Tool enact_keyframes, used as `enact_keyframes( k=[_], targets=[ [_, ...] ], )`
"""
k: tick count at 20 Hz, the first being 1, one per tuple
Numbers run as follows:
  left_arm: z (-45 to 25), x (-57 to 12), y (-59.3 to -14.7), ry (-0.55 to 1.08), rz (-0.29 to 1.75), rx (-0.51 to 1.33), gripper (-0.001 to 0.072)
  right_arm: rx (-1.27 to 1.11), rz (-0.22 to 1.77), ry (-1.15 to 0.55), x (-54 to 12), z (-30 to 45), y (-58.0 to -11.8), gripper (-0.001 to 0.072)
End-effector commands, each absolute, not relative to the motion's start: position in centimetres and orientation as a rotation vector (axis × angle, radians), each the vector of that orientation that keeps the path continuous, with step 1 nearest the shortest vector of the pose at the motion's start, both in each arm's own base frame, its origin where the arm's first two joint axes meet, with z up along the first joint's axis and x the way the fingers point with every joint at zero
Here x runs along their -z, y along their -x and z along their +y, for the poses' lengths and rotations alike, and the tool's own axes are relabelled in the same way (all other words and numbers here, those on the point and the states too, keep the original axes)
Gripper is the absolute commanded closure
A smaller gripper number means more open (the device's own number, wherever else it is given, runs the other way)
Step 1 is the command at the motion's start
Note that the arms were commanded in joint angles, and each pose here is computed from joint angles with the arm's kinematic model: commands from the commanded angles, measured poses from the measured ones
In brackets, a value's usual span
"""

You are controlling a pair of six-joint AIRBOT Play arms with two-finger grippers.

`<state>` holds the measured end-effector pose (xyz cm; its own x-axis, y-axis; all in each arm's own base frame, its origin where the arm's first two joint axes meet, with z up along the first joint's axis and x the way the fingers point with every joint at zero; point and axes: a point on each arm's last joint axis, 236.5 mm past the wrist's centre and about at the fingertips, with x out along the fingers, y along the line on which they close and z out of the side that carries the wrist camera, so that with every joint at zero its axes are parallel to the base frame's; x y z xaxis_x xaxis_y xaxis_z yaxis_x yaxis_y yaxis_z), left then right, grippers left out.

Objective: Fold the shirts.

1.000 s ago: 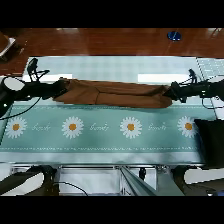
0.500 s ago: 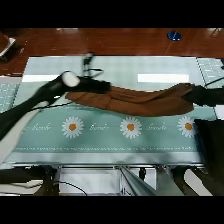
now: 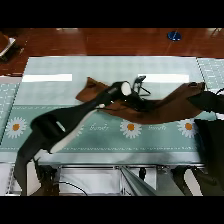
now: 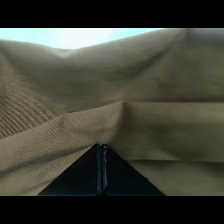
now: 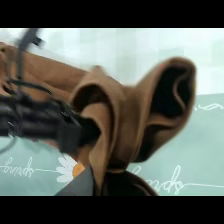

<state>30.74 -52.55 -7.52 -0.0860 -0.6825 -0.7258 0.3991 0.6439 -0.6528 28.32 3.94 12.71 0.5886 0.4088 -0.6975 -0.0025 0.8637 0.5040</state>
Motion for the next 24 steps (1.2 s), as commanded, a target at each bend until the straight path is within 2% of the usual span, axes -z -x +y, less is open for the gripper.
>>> enact_keyframes(
  k=[1, 2, 4, 7, 9, 12, 15, 19, 24],
  targets=[
    [-55.0, 6.4, -28.4, 0.257, 1.425, 0.976, 0.0685, -0.274, 0.882, -0.512, -13.7, 4.6, -28.4, 0.0686],
    [-53.8, 5.3, -30.3, 0.256, 1.404, 0.962, 0.0685, -0.274, 0.881, -0.521, -13.8, 4.7, -28.5, 0.0686],
    [-47.2, 3.6, -36.2, 0.228, 1.386, 0.816, 0.0685, -0.304, 0.863, -0.561, -14.5, 5.5, -28.7, 0.0686],
    [-30.4, -0.6, -44.6, 0.141, 1.316, 0.46, 0.0685, -0.409, 0.892, -0.567, -14.9, 8.4, -29.9, 0.0686],
    [-20.4, -5.0, -46.0, 0.172, 1.22, 0.311, 0.0685, -0.508, 0.914, -0.532, -15.0, 12.3, -31.9, 0.0686],
    [-10.1, -10.0, -42.4, 0.223, 1.059, 0.199, 0.0685, -0.648, 0.945, -0.477, -14.4, 19.9, -35.8, 0.0686],
    [-5.1, -10.8, -36.2, 0.254, 0.977, 0.115, 0.0685, -0.748, 1.036, -0.438, -11.2, 27.1, -38.6, 0.0686],
    [-4.5, -8.6, -29.9, 0.316, 0.947, 0.089, 0.0685, -0.808, 1.148, -0.414, -5.9, 34.2, -41.5, 0.0686],
    [-7.7, -4.5, -27.8, 0.499, 0.98, 0.153, 0.0685, -0.829, 1.227, -0.431, -0.7, 40.3, -43.6, 0.0683]
  ],
)
